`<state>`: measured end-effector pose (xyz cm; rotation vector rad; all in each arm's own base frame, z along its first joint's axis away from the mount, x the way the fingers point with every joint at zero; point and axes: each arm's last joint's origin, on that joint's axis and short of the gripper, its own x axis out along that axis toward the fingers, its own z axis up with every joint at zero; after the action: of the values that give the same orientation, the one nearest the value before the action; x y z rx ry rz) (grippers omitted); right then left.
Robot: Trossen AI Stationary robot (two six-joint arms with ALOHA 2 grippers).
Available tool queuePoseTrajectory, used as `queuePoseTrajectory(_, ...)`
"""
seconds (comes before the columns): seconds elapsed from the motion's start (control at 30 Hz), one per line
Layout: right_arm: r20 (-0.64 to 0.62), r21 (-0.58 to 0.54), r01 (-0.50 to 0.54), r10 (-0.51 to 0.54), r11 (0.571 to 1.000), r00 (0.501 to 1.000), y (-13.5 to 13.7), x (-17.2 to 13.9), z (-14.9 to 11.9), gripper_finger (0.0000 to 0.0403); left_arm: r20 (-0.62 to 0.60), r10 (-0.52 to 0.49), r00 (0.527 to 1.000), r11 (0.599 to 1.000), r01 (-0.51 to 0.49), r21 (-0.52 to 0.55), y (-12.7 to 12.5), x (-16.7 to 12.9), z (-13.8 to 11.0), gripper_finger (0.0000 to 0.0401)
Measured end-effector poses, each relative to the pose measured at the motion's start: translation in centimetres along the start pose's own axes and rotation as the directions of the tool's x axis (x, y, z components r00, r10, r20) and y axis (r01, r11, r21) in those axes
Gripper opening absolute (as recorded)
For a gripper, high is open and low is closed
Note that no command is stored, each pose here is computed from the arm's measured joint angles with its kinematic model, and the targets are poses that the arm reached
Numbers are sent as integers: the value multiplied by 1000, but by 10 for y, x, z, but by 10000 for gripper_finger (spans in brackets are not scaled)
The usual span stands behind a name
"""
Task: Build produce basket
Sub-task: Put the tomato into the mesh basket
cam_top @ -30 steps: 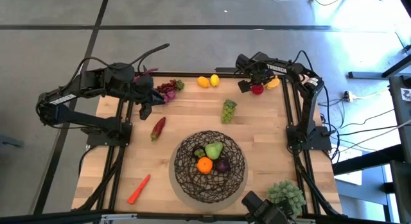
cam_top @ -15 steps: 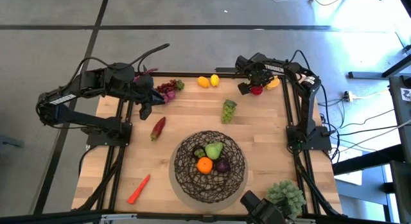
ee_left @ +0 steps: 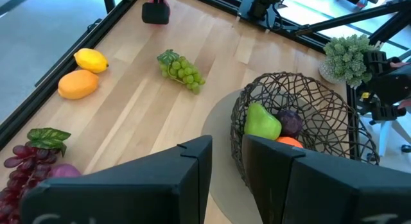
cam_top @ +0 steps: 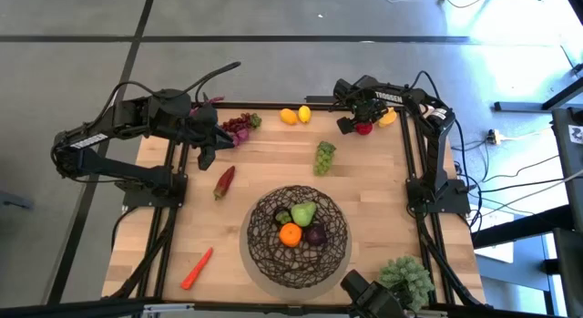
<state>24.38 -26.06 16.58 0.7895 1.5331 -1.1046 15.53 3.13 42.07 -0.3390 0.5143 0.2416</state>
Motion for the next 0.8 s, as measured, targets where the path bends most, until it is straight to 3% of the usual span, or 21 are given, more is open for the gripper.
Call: queuePoseTrajectory(0.8, 8, 8, 9, -9, 1000, 1000, 0, 0, 0, 348, 0, 0, 1000, 1000, 0, 4, 0, 0, 0, 76)
